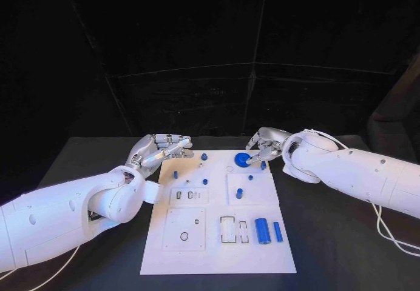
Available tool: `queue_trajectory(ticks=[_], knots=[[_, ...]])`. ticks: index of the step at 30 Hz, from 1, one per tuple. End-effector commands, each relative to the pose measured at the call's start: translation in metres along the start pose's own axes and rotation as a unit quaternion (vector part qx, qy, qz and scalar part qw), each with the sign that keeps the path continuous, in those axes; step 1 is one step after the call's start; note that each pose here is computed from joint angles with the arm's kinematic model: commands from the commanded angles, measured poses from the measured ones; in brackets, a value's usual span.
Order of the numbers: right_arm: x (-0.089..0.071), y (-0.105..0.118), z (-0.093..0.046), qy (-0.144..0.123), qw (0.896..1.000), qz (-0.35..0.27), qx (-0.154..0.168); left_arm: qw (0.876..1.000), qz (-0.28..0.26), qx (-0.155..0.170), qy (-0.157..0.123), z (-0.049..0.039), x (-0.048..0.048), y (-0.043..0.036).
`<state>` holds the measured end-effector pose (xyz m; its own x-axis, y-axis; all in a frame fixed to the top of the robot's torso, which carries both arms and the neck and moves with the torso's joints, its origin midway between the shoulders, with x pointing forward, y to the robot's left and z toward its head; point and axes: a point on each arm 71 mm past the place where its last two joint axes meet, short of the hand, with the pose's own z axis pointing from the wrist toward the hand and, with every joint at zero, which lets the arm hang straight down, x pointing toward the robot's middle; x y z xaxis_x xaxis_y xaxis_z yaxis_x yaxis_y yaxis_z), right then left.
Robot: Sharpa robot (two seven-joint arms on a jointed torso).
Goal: Assemble the parts on the task board
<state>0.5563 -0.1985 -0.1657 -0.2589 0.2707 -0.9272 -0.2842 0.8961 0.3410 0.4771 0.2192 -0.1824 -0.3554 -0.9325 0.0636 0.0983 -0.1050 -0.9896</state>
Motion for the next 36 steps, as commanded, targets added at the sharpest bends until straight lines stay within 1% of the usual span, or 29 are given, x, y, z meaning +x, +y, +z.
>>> queue_trajectory(ticks=[1,10,20,25,36], knots=[[0.004,0.002,0.003,0.032,0.999,-0.004,0.007,1.000,-0.004,0.005,0.006,0.0010,0.0015,-0.0012],[0.006,0.009,0.011,0.025,1.000,-0.013,0.006,1.000,-0.004,0.004,0.007,0.0015,0.0020,-0.0009],[0.007,0.011,0.016,0.021,1.000,-0.021,0.007,1.000,-0.004,0.003,0.007,0.0017,0.0016,-0.0005],[0.008,0.013,0.017,0.027,0.999,-0.025,0.005,1.000,-0.004,0.002,0.007,0.0019,0.0016,-0.0003],[0.013,0.013,0.020,0.054,0.998,-0.041,0.011,1.000,-0.004,0.001,0.007,0.0021,0.0012,0.0000]])
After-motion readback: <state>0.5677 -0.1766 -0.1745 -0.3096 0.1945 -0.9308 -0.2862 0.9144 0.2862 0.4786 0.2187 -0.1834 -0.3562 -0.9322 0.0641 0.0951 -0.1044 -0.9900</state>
